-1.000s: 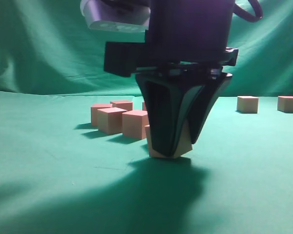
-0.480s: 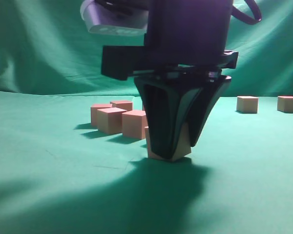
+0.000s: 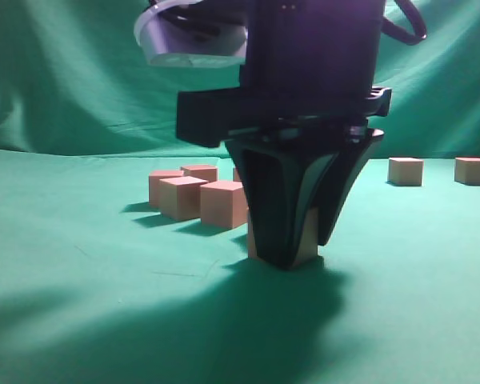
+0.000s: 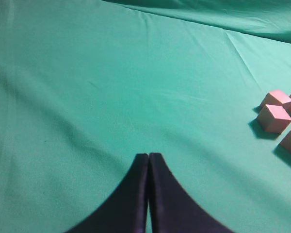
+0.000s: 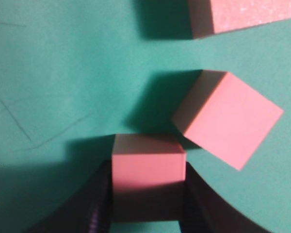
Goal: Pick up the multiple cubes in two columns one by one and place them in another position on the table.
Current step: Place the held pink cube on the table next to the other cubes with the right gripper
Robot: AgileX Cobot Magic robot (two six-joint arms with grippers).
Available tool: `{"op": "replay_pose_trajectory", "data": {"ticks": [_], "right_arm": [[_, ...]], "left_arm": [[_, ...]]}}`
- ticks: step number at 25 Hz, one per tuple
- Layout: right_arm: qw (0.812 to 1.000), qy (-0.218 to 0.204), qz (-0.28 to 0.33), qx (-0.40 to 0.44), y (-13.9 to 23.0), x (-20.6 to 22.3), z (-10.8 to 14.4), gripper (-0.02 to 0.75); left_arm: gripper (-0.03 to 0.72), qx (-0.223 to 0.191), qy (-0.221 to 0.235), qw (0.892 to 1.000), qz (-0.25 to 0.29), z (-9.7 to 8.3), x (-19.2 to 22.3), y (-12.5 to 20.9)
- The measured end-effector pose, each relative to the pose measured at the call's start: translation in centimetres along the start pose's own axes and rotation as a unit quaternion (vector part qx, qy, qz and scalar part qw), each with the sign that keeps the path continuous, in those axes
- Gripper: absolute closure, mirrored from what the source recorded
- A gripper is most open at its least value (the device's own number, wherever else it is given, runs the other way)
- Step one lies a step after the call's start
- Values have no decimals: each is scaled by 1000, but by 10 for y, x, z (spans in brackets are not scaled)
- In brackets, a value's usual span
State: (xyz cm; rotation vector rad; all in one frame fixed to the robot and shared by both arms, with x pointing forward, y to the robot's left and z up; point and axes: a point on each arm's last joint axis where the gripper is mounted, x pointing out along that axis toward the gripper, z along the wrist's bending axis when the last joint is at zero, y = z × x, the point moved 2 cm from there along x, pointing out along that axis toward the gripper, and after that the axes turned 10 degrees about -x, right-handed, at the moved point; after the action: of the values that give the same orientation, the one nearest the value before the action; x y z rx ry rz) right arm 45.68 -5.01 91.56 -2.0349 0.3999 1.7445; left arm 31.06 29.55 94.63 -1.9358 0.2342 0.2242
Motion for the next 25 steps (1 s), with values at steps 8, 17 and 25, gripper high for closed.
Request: {"op": "replay_pose_trajectory", "data": {"ticks": [8,17,25], "right_arm": [[1000,1,8,-1,1,2,0,387],[999,-4,47,5,1,-7,-1,55],[998,7,64,10,-27,-60,-15,69]], "left_arm": [[688,0,0,1000,0,0,0,0],[688,0,0,1000,0,0,0,0],[688,0,0,1000,0,0,0,0]]}}
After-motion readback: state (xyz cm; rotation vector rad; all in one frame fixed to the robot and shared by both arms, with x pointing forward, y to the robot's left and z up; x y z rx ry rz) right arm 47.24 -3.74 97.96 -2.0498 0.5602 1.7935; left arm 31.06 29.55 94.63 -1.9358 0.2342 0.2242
